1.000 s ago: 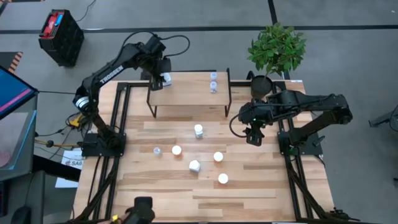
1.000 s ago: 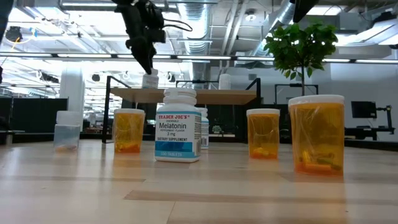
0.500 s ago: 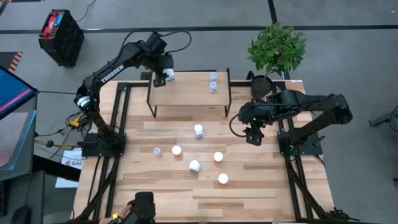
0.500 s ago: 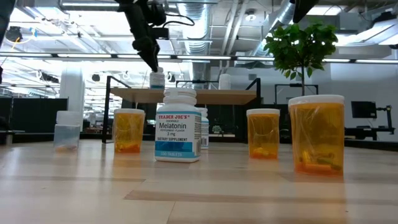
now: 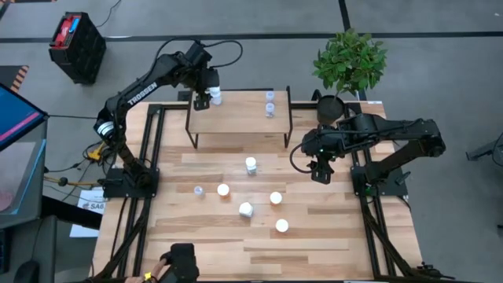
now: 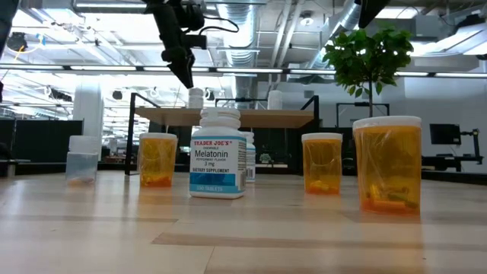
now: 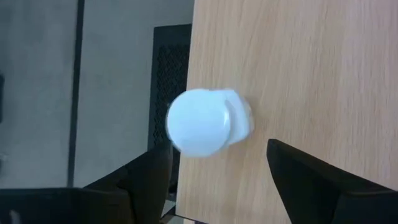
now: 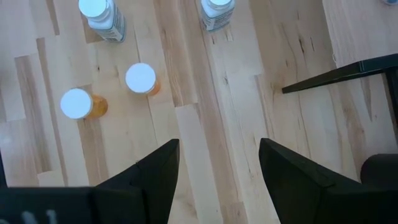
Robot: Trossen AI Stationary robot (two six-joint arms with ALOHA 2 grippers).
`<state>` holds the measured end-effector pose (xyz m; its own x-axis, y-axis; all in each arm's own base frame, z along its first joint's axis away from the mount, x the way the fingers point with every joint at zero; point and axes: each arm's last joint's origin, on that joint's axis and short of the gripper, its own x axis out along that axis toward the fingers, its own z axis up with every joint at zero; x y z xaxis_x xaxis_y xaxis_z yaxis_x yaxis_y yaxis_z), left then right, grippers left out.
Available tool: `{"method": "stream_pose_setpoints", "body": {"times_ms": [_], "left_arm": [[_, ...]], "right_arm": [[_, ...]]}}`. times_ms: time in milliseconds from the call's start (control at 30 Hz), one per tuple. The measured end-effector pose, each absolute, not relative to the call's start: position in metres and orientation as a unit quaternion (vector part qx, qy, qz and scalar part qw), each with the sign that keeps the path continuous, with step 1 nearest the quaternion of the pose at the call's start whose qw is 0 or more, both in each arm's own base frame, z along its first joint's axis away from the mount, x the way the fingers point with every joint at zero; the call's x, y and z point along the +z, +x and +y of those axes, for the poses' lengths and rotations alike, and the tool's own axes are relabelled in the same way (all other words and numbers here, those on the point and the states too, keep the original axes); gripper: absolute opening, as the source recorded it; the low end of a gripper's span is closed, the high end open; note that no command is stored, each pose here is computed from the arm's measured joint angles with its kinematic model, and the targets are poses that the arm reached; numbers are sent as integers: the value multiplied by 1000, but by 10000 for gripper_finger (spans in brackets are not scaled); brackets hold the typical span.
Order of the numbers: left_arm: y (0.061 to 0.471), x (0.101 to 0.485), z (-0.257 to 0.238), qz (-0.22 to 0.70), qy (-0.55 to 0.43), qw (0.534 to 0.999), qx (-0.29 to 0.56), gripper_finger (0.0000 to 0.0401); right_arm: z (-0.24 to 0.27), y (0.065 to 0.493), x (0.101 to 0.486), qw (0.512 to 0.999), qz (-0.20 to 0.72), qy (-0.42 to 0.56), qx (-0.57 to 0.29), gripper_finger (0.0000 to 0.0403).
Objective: Pick and place medicine bottles onto shelf by color
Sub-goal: Put the top left white pill bottle on the shelf
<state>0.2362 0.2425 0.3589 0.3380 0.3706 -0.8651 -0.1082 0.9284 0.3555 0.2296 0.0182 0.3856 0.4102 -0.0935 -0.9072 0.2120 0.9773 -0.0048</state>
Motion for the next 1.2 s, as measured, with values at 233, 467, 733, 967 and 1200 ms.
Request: {"method": "stream_pose_setpoints", "body": {"times_ms": [233,467,733,967,1200], "left_arm": [[247,369,239,520,156,821,179,250],[265,368,219,482,160,855,100,250],[271,348,214,509,148,842,100,250],[278,335,209,546,185,810,109,250],[284,327,211,560,187,798,118,250]], "right_arm": [[18,230,386,838,535,55,-91,244],[18,230,386,838,535,56,-91,244],[18,230,386,838,535,56,-91,244],[18,230,386,838,535,55,-91,244],[18,229,386,838,535,55,-90,244]]}}
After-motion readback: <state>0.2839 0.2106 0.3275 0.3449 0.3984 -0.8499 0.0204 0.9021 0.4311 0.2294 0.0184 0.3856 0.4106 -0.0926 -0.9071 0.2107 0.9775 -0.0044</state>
